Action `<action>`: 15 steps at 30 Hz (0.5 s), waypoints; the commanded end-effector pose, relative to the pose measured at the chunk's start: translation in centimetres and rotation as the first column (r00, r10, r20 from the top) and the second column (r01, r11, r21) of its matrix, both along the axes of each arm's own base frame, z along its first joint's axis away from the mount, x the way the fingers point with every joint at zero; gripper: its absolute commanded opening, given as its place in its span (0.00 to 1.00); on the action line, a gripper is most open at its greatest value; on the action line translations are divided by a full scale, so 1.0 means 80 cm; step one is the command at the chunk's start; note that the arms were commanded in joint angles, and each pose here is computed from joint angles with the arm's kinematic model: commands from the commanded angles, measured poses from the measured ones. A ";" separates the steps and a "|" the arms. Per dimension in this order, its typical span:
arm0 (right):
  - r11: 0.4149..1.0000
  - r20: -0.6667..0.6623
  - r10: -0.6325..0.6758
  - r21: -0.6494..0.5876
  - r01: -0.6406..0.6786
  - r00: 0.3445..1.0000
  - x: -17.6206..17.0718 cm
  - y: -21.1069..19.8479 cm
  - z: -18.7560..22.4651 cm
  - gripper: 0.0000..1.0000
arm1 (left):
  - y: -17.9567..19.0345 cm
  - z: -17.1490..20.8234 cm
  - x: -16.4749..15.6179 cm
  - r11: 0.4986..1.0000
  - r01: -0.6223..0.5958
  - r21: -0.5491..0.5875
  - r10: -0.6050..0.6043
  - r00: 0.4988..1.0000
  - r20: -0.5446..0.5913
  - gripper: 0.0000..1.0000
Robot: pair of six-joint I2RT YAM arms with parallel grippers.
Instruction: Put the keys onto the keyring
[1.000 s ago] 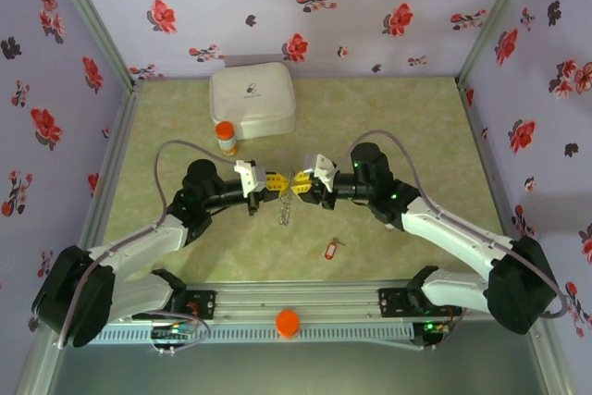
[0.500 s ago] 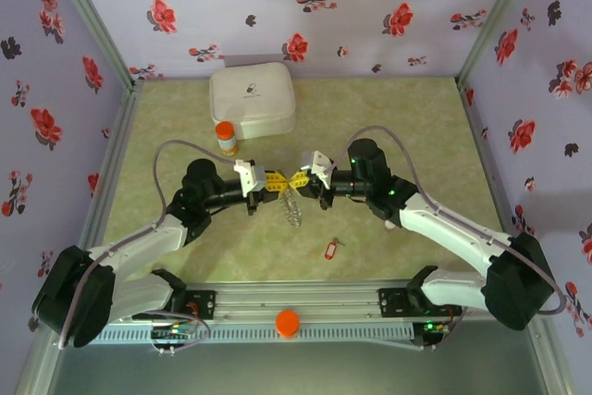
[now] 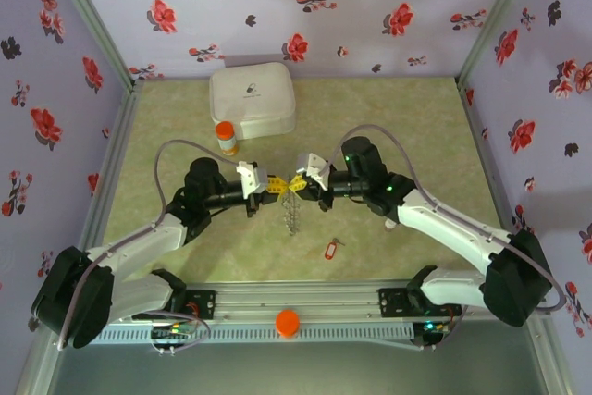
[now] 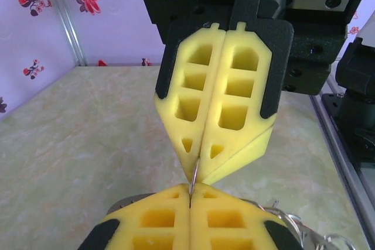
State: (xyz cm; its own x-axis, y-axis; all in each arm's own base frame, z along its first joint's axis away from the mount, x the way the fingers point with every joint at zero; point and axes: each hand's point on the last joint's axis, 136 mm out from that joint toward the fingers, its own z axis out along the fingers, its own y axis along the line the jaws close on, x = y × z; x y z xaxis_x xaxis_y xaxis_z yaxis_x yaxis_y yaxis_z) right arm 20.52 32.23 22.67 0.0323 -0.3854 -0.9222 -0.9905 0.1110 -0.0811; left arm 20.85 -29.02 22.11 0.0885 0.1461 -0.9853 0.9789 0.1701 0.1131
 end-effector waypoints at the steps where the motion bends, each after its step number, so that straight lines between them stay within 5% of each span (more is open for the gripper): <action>1: 0.999 0.035 -0.007 0.035 0.006 0.999 -0.001 0.007 0.019 0.30 | -0.003 0.028 0.003 0.999 -0.001 -0.041 0.004 0.998 0.066 0.00; 2: 0.998 0.032 -0.054 0.039 0.053 0.998 0.006 0.001 0.019 0.42 | -0.003 0.029 0.002 0.999 -0.003 -0.043 0.006 0.998 0.069 0.00; 6: 0.940 -0.047 -0.337 0.033 0.339 0.940 0.044 -0.039 0.005 0.45 | 0.002 0.024 0.006 0.998 -0.042 -0.037 0.044 0.996 0.074 0.00; 8: 0.799 -0.128 -0.598 -0.013 0.602 0.791 0.078 -0.080 -0.008 0.46 | 0.006 0.020 0.012 0.996 -0.081 -0.030 0.083 0.994 0.075 0.00; 10: 0.580 -0.201 -0.809 -0.109 0.808 0.553 0.103 -0.129 -0.031 0.45 | 0.009 0.017 0.018 0.993 -0.115 -0.023 0.116 0.991 0.060 0.00; 12: 0.421 -0.224 -0.902 -0.263 0.868 0.369 0.107 -0.161 -0.067 0.43 | 0.012 0.012 0.025 0.988 -0.153 -0.008 0.153 0.988 0.026 0.00; 15: 0.325 -0.217 -0.944 -0.482 0.813 0.248 0.094 -0.175 -0.115 0.42 | 0.018 0.001 0.033 0.977 -0.208 0.037 0.209 0.978 -0.020 0.00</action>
State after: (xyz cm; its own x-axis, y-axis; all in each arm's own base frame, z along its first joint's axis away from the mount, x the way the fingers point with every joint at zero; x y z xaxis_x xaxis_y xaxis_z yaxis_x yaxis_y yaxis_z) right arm 28.42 22.66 17.53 -0.5950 -0.2270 -0.7710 -0.4953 0.8591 0.1294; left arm 22.76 -28.16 22.18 0.0735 0.1760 -0.9817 0.9452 0.3016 0.1248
